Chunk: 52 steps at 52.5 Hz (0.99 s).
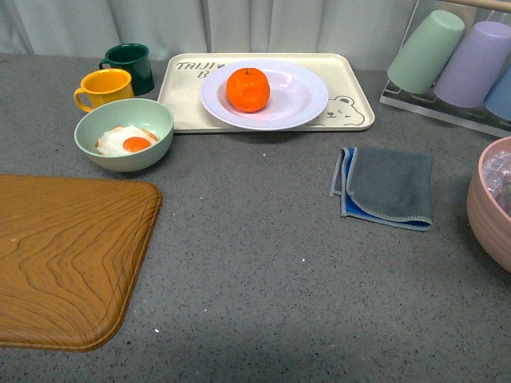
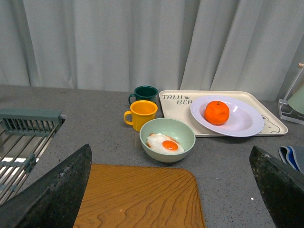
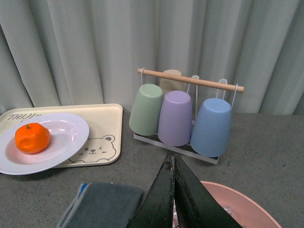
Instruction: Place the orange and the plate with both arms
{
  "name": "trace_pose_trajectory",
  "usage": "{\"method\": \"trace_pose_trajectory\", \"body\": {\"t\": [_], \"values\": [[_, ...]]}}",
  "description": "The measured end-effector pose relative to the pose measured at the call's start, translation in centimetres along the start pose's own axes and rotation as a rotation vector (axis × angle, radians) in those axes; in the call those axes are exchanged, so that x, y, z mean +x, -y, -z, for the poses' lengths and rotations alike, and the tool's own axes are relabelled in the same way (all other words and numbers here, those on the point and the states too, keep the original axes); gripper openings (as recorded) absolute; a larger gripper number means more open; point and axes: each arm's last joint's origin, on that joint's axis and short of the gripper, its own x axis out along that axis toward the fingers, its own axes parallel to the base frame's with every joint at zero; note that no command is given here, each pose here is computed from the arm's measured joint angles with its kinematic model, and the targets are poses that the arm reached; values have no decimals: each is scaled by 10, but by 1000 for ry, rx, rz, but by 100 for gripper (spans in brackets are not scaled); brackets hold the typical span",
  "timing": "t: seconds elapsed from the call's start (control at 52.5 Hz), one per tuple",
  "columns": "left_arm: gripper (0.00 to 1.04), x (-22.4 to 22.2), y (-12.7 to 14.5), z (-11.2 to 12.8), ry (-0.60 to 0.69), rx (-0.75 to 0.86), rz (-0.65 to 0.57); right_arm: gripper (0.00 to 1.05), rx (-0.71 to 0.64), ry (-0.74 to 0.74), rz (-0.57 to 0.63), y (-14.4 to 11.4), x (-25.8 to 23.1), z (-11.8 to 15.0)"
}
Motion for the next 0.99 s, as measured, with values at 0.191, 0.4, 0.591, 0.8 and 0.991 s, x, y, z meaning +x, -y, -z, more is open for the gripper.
{"method": "trace_pose_trajectory", "body": {"t": [0.191, 0.4, 0.591, 0.8, 0.991], "values": [[98, 0, 0, 0, 0, 0, 0, 1, 0, -3, -3, 0, -21, 0], [98, 0, 0, 0, 0, 0, 0, 1, 0, -3, -3, 0, -44, 0], [98, 0, 0, 0, 0, 0, 0, 1, 0, -1, -3, 1, -58, 0], [98, 0, 0, 0, 0, 0, 0, 1, 0, 0, -3, 1, -70, 0], [98, 0, 0, 0, 0, 0, 0, 1, 0, 8, -3, 1, -79, -2]]}}
